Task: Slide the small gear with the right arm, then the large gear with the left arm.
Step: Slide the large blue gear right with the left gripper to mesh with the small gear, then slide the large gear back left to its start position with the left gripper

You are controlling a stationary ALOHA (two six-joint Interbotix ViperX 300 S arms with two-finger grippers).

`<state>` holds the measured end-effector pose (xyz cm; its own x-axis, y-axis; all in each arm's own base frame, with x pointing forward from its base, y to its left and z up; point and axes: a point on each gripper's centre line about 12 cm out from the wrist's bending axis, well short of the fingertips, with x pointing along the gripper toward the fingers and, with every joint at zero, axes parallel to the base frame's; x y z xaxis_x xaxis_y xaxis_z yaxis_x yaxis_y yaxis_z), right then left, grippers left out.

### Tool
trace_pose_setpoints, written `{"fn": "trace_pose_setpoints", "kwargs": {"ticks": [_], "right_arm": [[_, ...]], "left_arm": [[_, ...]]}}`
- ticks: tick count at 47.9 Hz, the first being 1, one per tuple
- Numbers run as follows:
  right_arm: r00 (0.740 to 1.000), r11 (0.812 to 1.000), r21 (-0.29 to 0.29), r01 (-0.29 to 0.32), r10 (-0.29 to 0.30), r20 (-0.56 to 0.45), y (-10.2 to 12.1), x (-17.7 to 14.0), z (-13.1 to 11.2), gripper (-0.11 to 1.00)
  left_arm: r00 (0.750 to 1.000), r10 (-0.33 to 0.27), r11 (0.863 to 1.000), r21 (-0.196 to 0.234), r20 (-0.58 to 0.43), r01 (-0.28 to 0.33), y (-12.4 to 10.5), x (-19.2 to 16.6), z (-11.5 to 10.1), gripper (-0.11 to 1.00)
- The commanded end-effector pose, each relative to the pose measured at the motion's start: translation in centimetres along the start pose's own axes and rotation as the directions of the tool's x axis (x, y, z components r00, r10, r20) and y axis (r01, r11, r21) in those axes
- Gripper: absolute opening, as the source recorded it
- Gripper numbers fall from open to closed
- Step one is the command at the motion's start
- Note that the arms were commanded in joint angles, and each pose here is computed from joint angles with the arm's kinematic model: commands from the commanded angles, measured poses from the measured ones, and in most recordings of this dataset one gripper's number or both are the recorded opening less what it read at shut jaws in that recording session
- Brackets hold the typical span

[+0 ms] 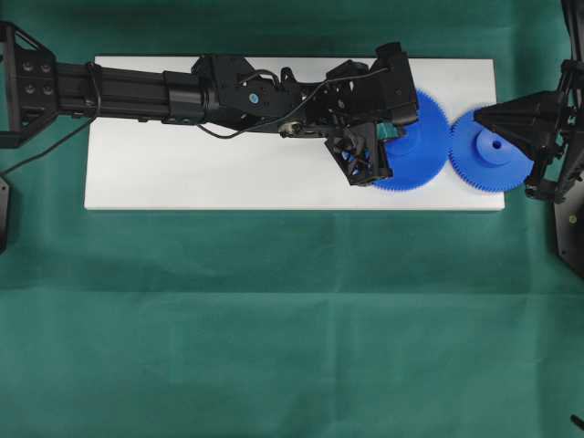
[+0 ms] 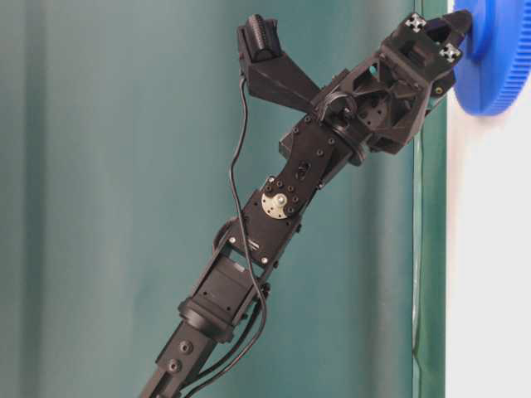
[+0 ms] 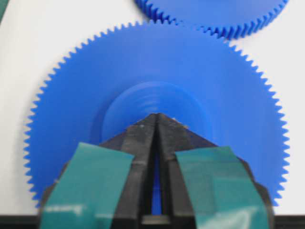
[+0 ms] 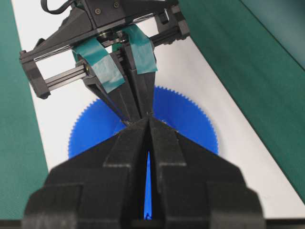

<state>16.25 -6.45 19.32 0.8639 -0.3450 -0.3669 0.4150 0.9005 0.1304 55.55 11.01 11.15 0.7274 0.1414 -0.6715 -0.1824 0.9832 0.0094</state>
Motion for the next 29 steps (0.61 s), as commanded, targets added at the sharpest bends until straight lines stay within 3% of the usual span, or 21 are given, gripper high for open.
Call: {"fn": "trace_pose_setpoints", "kwargs": {"ticks": [1,18,29], "right_arm": [[1.000,1.000,-0.001,-0.009,0.009,0.019,0.2,0.0,0.6,0.50],[1.000,1.000,-0.001,-0.009,0.009,0.017,0.2,0.0,0.6,0.50],[1.000,1.000,0.001,-0.009,0.009,0.017,0.2,0.0,0.6,0.50]], "left_arm": [[1.000,-0.006,1.000,0.005,-0.012,0.006,-0.4,-0.4,0.1,-0.01],[1.000,-0.006,1.000,0.007,-0.014,0.006,-0.4,-0.6,0.1,-0.01],[0.999,0.005,1.000,-0.007,-0.041,-0.005,0.4,-2.4,-1.1,-0.01]]}}
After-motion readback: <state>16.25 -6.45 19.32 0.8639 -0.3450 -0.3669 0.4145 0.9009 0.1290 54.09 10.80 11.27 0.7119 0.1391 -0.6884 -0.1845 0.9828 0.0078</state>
